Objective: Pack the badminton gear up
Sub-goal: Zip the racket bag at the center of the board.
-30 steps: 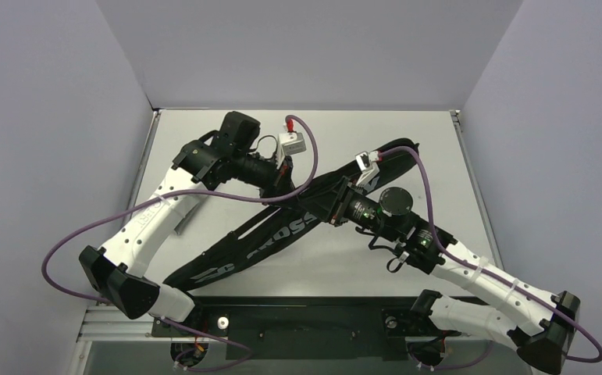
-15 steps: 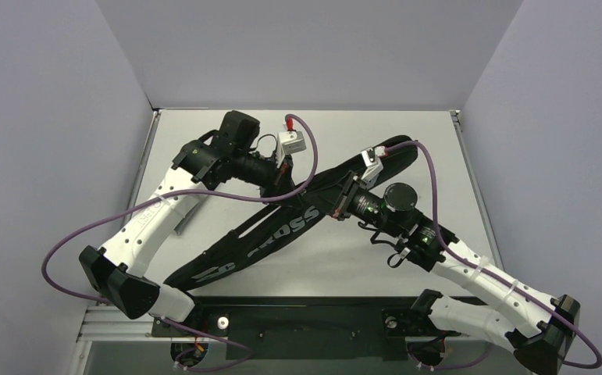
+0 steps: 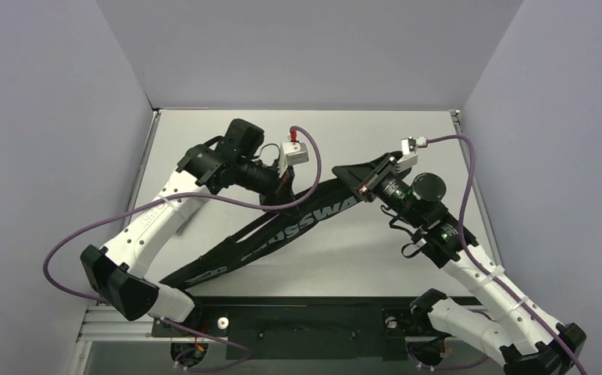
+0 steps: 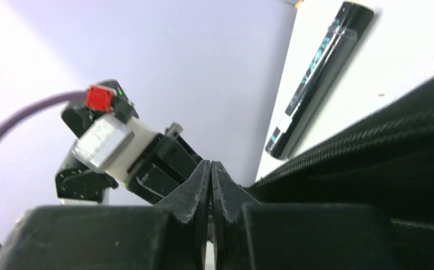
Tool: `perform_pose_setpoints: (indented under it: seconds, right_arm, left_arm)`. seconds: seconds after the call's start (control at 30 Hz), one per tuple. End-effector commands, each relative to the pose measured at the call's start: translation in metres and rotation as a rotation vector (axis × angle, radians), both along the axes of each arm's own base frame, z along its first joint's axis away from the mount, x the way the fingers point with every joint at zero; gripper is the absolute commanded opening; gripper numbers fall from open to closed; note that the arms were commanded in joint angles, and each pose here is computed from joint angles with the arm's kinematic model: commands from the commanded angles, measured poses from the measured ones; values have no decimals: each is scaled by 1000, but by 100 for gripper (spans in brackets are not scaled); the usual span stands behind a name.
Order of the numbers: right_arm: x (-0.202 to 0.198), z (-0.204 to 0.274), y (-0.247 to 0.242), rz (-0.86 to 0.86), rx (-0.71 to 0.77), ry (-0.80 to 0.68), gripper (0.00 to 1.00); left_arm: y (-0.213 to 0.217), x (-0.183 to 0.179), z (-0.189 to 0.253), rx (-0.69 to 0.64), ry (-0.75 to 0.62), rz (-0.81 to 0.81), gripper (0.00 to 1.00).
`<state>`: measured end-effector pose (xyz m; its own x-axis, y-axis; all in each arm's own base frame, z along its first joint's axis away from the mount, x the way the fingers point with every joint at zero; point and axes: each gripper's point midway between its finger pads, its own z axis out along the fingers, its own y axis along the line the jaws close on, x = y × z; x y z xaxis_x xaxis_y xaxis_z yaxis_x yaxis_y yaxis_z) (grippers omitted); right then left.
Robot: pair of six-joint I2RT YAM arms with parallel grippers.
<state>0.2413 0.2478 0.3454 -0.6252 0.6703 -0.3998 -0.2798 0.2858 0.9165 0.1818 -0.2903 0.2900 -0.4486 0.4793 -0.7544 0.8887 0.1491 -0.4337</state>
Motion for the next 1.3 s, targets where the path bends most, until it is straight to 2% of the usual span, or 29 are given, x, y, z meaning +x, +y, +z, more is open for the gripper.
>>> perform_pose_setpoints:
  seconds: [0.0, 0.1, 0.2, 0.27, 0.3, 0.33, 0.37, 0.4, 0.43, 0.5, 0.6, 0.7, 0.8, 0.9, 1.1, 1.27]
  right_arm:
    - [4, 41, -18, -51, 155, -32, 0]
    - [0, 42, -14, -21, 110, -40, 0]
    - [-10, 26, -1, 48, -45, -42, 1]
    - [-26, 8, 3, 95, -194, -19, 16]
    - [-24, 0, -2, 54, -264, -18, 29]
    - [-38, -16, -3, 87, -393, -26, 35]
    - [-32, -25, -13, 18, -474, -24, 43]
    - [-35, -40, -20, 14, -576, -10, 46]
    - [-30, -46, -29, -37, -623, 0, 52]
    - [-27, -64, -42, -79, -706, 36, 57]
    - [-22, -89, -63, -174, -781, 95, 59]
    - [-18, -106, -75, -235, -801, 150, 60]
    - [-13, -125, -89, -307, -815, 211, 60]
    - [-5, -141, -101, -353, -807, 281, 61]
    - [12, -163, -63, -238, -731, 383, 63]
    - [19, -166, -27, -168, -600, 417, 72]
  left_arm:
    - [8, -6, 20, -42, -101, -18, 0]
    - [9, -6, 18, -37, -104, -14, 0]
    - [8, -2, 18, -29, -111, 1, 0]
    - [8, 8, 17, -7, -117, 42, 0]
    - [7, 13, 15, 7, -100, 72, 0]
    - [8, 22, 16, 26, -113, 113, 0]
    - [6, 28, 11, 47, -84, 153, 0]
    - [8, 39, 8, 83, -95, 208, 0]
    - [10, 52, -5, 146, -75, 274, 0]
    - [13, 64, -33, 270, -32, 325, 0]
    - [9, 58, -71, 380, 57, 259, 0]
    - [-7, 49, -93, 337, 85, 165, 0]
    - [-19, 44, -96, 291, 45, 111, 0]
    - [-29, 36, -101, 267, 81, 60, 0]
    - [-32, 28, -105, 237, 87, 11, 0]
    - [-28, 24, -103, 228, 55, -15, 0]
